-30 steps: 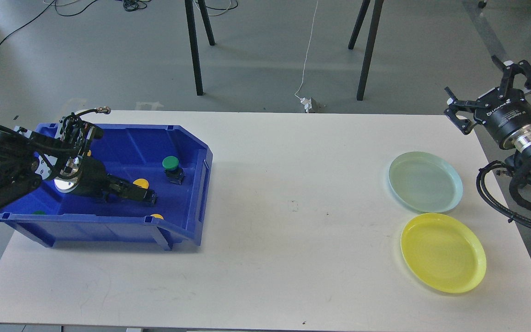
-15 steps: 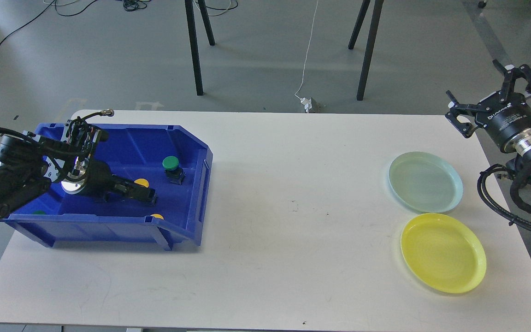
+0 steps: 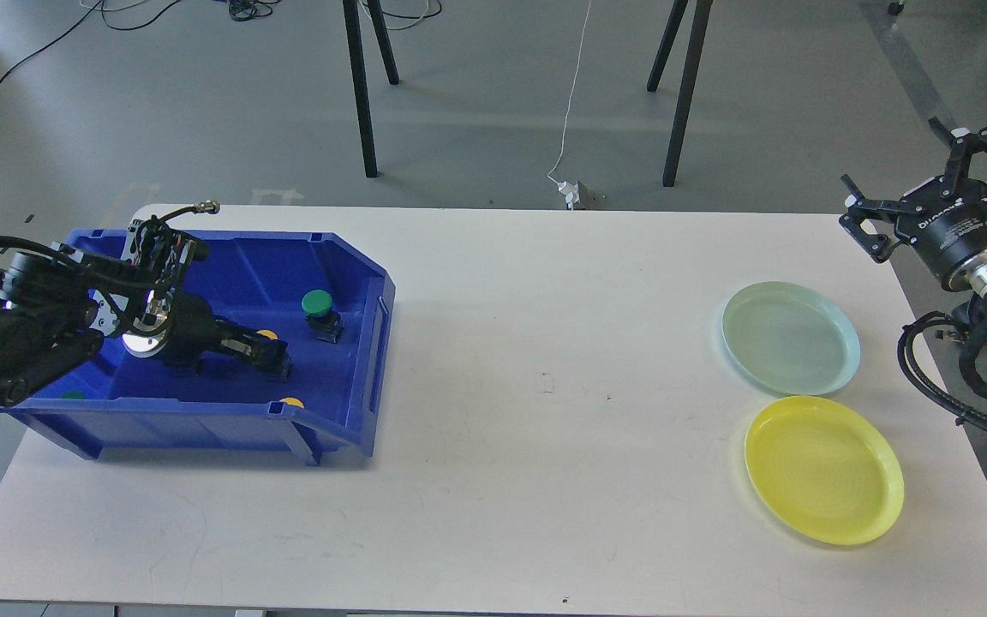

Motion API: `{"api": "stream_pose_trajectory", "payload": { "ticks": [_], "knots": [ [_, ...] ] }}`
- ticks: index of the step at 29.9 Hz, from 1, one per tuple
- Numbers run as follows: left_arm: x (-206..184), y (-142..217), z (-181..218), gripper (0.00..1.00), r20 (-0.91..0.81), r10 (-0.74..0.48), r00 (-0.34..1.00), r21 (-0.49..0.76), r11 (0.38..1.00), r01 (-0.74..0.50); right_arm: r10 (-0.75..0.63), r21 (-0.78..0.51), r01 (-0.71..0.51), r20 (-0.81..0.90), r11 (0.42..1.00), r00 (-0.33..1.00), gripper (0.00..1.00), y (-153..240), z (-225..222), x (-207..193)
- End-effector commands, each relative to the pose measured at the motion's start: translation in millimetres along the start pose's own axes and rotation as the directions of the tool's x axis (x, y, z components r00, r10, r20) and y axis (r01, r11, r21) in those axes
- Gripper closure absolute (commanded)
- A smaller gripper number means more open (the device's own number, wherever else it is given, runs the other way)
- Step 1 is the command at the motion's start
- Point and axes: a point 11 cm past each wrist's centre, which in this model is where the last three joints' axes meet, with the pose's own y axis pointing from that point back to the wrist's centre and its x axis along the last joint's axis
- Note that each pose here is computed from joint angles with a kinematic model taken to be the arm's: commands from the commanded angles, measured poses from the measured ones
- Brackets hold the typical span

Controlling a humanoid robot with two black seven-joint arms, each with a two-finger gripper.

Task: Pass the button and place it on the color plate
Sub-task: 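Grasp a yellow-capped button in the bin with the left gripper, then lift the button and raise both grippers toward each other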

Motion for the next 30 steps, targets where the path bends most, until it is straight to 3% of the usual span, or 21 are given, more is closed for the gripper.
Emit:
{"api": "stream_pose_trajectory", "payload": {
  "ticks": [1,4,9,12,16,19,22,30],
  "knots": [
    [10,7,-1,1.00,-0.007,0.042,0.999,-0.007,0.999,-0.042,0.000,0.003,0.000,0.000,1.000,1.000,0.01,0,-2,0],
    [16,24,-4,1.00,-0.035,0.085,0.996,-0.022,0.996,-0.086,-0.001,0.007,0.001,0.003,1.000,1.000,0.01,0,-2,0],
    [44,97,9,1.00,-0.133,0.258,0.957,-0.140,0.951,-0.276,-0.012,0.003,0.012,0.003,1.000,1.000,0.01,-1,-1,-4],
    [58,145,29,1.00,-0.240,0.354,0.904,-0.240,0.881,-0.408,-0.034,-0.016,0.034,-0.003,0.999,0.999,0.01,-3,5,-11],
    [76,164,70,1.00,-0.493,0.331,0.804,-0.406,0.730,-0.550,-0.115,-0.095,0.108,-0.068,0.990,0.991,0.01,0,29,-30],
    [99,159,104,1.00,-0.600,0.279,0.750,-0.497,0.605,-0.622,-0.254,-0.135,0.232,-0.177,0.963,0.951,0.01,4,35,-67],
    [119,133,141,1.00,-0.669,0.229,0.707,-0.540,0.503,-0.675,-0.439,-0.208,0.394,-0.269,0.895,0.857,0.01,15,56,-119],
    [129,83,187,1.00,-0.757,0.078,0.648,-0.568,0.410,-0.713,-0.611,-0.333,0.535,-0.193,0.776,0.767,0.01,15,118,-177]
  ]
}}
